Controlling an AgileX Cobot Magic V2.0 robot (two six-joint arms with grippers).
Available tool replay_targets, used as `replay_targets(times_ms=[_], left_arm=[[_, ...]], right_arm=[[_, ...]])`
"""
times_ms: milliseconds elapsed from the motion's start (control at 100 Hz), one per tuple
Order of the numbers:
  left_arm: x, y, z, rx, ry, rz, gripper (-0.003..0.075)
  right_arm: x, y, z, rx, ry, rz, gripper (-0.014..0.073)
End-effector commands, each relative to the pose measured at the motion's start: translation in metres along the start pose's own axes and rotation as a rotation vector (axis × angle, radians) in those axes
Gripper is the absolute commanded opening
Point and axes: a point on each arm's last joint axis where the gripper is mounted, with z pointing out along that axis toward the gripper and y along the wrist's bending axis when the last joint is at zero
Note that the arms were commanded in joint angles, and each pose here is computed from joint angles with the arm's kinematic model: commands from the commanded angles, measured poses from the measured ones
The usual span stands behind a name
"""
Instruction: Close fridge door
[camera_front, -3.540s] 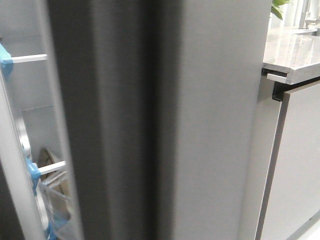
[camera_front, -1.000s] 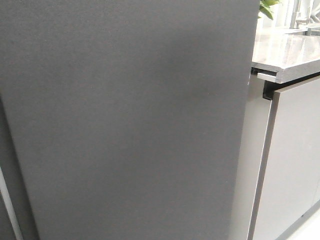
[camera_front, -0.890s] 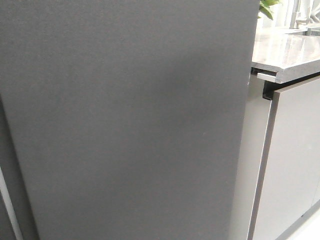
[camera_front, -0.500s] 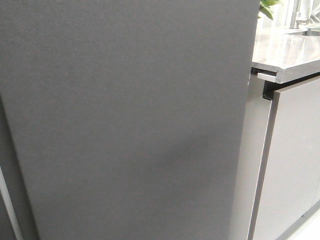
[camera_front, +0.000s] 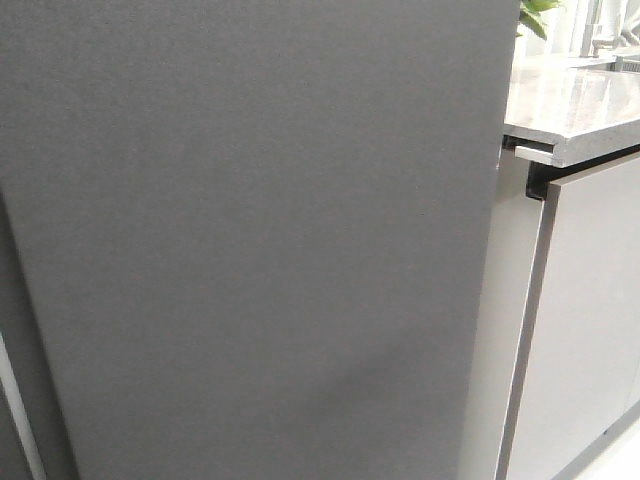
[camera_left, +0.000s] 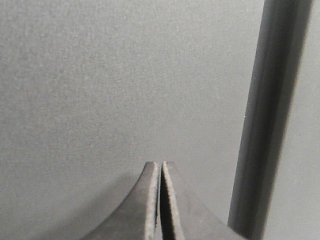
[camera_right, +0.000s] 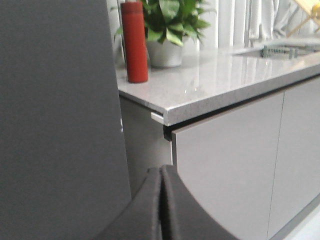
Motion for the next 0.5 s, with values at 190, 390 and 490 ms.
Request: replay_targets(times_ms=[190,390,490], left_arm=[[0.0038,0.0002,0.0019,0.007,-0.029,-0.006,-0.0021],[0.0038,0.0002,0.0019,0.007,-0.029,-0.006,-0.0021],[0.0038,0.0002,0.0019,0.007,-0.029,-0.006,-0.0021]], right_arm=[[-0.0022,-0.0006,-0.0017,0.007,-0.064,-0.006,-0.0076],[-0.0022,-0.0006,-0.0017,0.007,-0.064,-0.006,-0.0076],[-0.0022,-0.0006,-0.0017,0.007,-0.064,-0.006,-0.0076]])
